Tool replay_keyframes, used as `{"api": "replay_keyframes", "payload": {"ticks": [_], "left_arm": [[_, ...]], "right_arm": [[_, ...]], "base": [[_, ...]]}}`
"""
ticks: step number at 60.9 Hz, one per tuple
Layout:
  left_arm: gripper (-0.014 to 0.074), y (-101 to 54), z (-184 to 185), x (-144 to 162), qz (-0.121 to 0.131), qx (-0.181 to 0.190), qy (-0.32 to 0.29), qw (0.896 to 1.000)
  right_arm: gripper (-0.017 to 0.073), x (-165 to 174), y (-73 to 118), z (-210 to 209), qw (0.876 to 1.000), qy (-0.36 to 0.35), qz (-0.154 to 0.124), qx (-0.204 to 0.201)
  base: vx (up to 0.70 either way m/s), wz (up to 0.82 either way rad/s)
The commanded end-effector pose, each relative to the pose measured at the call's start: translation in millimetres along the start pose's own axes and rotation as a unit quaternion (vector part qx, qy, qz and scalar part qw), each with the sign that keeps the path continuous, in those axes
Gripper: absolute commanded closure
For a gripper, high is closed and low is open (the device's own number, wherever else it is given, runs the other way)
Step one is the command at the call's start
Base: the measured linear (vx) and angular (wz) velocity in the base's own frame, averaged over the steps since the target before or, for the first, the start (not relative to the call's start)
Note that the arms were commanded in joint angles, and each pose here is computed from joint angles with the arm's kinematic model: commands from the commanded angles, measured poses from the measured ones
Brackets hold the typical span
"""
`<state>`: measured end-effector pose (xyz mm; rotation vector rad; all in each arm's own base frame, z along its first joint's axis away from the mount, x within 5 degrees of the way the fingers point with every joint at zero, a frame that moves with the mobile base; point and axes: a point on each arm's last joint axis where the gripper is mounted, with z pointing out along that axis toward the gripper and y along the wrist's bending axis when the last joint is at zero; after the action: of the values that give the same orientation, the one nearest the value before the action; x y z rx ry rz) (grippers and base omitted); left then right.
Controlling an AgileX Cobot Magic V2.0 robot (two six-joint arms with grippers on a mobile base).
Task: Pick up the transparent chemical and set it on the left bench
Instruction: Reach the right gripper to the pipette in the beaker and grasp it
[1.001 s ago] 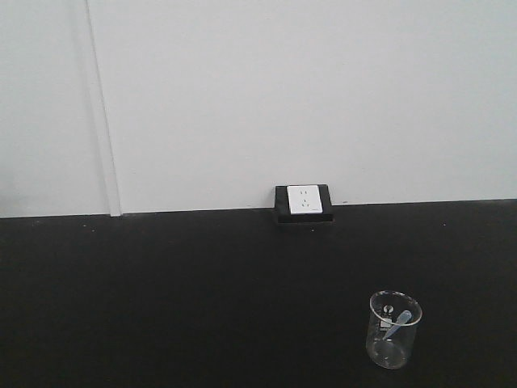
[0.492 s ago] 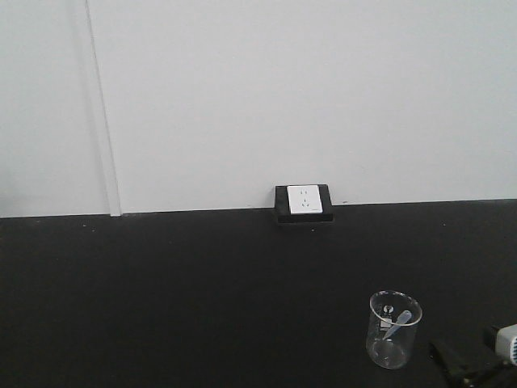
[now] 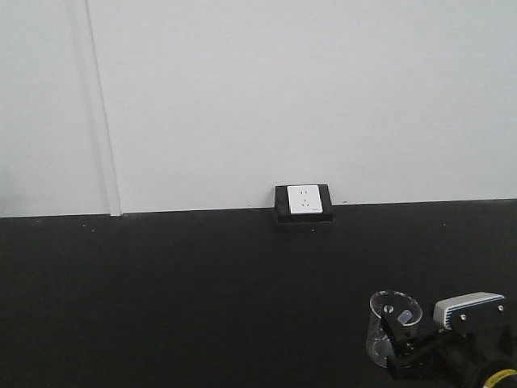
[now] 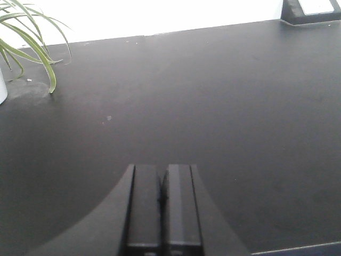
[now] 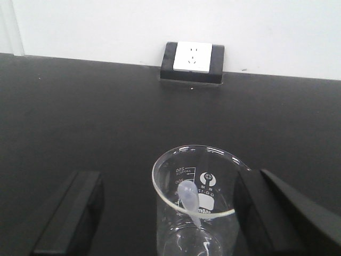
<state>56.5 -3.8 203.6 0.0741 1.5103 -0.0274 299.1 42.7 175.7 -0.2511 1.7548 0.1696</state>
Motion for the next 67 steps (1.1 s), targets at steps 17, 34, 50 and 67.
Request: {"api": "replay_keyframes", "payload": {"ticks": [17,34,50,67], "left_arm": [[0.0597,0.1,-1.3,-2.8,-0.004,-0.001,-0.041,0.999],[0.0597,0.1,-1.3,-2.8,-0.004,-0.001,-0.041,0.999],[0.0597,0.1,-1.3,-2.8,-0.004,-0.001,-0.041,0.999],[0.0597,0.1,-1.3,-2.8,-0.004,-0.001,-0.041,0.999]], "right_arm": [[0.0046,-11.2,-6.5,28.5,0.999,-0.054,-0.003,0.002],[0.0258,-11.5,-6.9,29.0,0.998,-0.063,-0.002,0.004],[0.0405,-9.9,-8.7,29.1,0.998,-0.055,0.006,0.013],[0.0498,-21.4,-8.6,24.6,0.997,-0.074,0.003,0.014]], "base": [[0.0,0.0],[0.0,0.0],[0.0,0.0],[0.0,0.0]]}}
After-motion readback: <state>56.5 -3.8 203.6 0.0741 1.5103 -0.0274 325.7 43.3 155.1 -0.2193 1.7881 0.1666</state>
